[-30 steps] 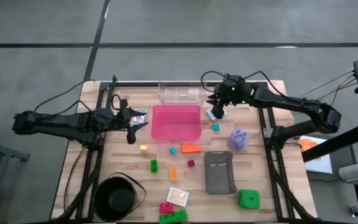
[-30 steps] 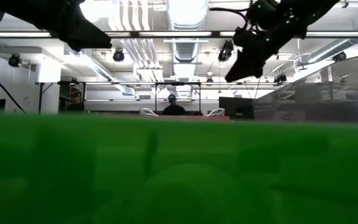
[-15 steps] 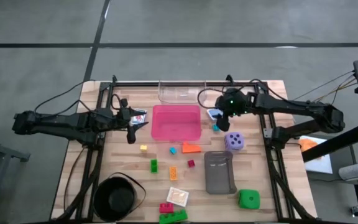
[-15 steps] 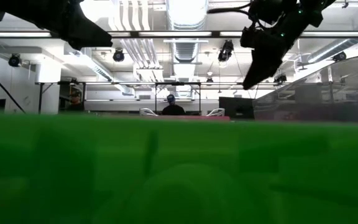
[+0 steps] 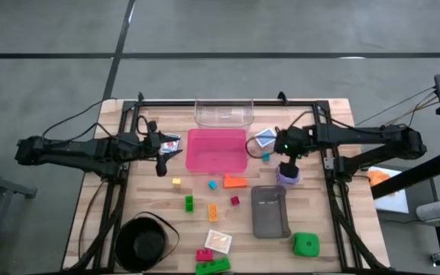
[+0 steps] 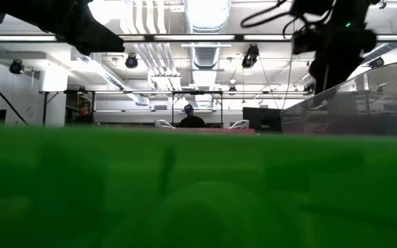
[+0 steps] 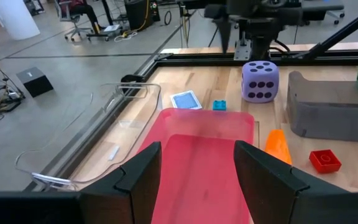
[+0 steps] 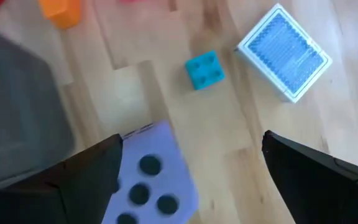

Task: Pick & Place Toys
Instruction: Put the purple dice into the transparent bin

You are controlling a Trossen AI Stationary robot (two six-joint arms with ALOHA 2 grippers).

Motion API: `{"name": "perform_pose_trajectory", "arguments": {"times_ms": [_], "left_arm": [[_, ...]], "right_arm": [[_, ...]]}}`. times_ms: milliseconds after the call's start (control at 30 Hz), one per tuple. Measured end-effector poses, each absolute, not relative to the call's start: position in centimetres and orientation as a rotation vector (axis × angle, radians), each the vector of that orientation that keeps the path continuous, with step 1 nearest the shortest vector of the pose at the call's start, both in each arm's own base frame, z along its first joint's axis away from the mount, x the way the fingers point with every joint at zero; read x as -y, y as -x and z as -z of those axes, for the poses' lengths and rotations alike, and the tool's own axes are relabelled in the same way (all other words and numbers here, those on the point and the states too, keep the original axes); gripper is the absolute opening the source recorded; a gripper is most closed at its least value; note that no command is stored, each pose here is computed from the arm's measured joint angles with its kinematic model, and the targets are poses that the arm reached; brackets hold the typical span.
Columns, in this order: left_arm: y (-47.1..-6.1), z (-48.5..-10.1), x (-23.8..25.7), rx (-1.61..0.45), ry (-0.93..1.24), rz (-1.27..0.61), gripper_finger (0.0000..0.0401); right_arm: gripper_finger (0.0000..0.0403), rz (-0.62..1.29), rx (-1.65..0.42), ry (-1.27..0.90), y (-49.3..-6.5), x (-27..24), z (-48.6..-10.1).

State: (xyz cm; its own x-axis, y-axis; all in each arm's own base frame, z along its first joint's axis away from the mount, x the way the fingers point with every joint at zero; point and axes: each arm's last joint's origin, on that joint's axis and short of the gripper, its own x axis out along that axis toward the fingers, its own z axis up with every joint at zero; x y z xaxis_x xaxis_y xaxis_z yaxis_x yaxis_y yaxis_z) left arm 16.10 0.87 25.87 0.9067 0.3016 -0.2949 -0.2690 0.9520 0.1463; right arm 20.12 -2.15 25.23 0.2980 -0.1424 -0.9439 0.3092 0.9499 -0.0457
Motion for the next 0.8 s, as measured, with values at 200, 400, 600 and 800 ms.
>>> {"name": "perform_pose_trajectory", "arguments": {"times_ms": [200,400,600,800], "left_arm": [[-16.1,-25.9,-0.9,-0.321,-0.103,-0.295,0.0204],[-16.1,-25.9,-0.9,-0.321,-0.103,-0.295,0.0204],[-16.1,-25.8,-0.9,-0.322,-0.103,-0.295,0.0204],[-16.1,-25.8,-0.9,-0.322,-0.103,-0.295,0.0204]], "right_arm": [[0.0341,0.303,-1.218,-0.158,-18.7,-0.9,-26.2],[0.0312,0.311,-1.266,-0.117,-18.1,-3.6,-25.7],[0.0309,0.316,-1.343,-0.051,-18.6,-5.9,-24.2],[0.0309,0.310,-1.479,-0.107,-18.6,-8.0,-22.6]]}}
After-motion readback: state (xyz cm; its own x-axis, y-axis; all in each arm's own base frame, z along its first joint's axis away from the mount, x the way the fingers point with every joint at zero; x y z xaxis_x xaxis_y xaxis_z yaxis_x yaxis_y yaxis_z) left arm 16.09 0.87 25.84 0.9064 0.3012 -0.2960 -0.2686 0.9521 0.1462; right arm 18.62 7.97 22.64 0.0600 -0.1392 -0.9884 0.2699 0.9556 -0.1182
